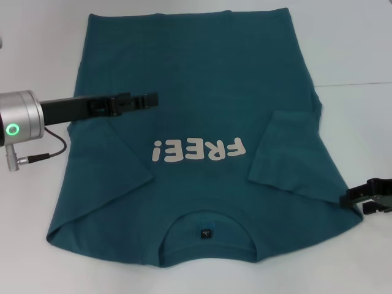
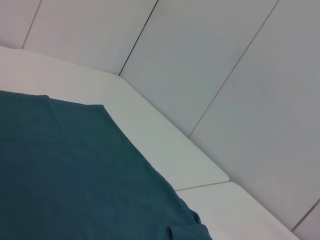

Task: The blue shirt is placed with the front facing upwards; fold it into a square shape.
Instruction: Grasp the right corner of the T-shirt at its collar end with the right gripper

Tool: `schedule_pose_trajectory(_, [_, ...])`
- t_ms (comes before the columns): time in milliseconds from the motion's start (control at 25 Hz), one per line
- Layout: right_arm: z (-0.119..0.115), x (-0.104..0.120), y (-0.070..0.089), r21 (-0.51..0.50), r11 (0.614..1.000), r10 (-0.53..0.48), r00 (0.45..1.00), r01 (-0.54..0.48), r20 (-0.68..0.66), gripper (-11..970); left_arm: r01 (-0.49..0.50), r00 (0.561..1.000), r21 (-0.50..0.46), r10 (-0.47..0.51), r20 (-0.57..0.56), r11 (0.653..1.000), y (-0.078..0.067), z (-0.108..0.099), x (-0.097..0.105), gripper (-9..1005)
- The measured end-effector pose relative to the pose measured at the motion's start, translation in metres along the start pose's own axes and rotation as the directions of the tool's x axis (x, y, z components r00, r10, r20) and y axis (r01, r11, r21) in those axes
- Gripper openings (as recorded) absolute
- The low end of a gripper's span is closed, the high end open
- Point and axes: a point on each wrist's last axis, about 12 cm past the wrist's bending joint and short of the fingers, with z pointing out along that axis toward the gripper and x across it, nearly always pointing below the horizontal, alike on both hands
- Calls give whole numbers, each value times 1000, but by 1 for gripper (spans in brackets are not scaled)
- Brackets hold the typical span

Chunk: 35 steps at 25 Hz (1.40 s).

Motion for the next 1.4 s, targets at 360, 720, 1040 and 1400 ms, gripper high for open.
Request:
schedule_pose_trajectory(360, [5, 2, 3, -5, 1000, -3, 1000, 3, -12, 684, 2, 1000, -6, -2, 5, 1000, 1, 0, 0, 886])
schedule_pose_trajectory(720, [6, 2, 2, 5, 1000, -4, 1000, 4, -14, 684, -3, 1000, -6, 3, 7, 1000, 1, 0, -1, 886])
schedule_pose_trajectory(1040, [8, 3, 2, 2, 1000, 2, 1000, -2, -19, 683, -5, 1000, -4, 5, 7, 1000, 1, 0, -1, 886])
schedule_pose_trajectory(1400, [9, 4, 2, -6, 1000, 21, 1000, -21, -22, 319, -3, 1000, -6, 3, 11, 1000, 1, -1, 0, 886])
